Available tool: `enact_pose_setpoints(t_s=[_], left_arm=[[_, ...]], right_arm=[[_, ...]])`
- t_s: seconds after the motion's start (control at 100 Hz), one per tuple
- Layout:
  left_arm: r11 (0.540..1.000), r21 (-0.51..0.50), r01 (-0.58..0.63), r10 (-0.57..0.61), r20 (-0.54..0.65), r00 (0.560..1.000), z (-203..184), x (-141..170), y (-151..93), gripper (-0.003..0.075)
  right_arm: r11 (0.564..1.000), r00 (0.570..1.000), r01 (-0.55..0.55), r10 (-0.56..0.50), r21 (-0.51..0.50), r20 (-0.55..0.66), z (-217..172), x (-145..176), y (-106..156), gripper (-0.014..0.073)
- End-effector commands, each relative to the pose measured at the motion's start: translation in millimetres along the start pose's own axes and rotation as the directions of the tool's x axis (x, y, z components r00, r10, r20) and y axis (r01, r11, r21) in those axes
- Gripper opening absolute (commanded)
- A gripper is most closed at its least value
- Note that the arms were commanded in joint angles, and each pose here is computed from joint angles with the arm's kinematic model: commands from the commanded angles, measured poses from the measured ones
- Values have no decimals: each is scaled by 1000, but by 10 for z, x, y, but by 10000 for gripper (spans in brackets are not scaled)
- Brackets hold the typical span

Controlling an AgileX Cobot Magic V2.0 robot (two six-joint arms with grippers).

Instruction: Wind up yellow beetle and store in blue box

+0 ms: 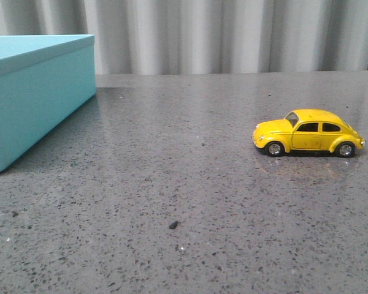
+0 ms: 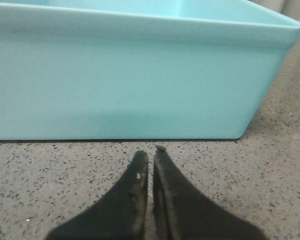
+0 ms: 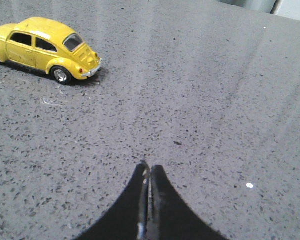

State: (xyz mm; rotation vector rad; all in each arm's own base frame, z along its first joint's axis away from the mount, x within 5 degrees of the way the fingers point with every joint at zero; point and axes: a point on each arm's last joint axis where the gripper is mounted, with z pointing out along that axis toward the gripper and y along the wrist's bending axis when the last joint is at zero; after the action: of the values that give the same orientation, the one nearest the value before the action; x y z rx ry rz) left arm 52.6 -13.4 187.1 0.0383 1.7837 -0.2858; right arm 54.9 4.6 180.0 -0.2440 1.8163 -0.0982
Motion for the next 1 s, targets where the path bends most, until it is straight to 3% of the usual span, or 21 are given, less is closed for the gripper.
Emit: enact_pose_setpoints(t_s=[0.0, 0.11, 0.99], left_arm=[[1000, 9, 17, -17, 78, 997, 0, 6, 7, -21], [1000, 7, 17, -17, -13, 1000, 1, 84, 7, -21], [1000, 6, 19, -19, -14, 1000, 3, 85, 7, -21]], right_arm=[[1000, 1000, -3, 3, 2, -20, 38, 67, 9, -41], [1000, 999, -3, 3, -4, -37, 37, 82, 14, -41], [1000, 999, -3, 3, -3, -34, 37, 79, 13, -41]])
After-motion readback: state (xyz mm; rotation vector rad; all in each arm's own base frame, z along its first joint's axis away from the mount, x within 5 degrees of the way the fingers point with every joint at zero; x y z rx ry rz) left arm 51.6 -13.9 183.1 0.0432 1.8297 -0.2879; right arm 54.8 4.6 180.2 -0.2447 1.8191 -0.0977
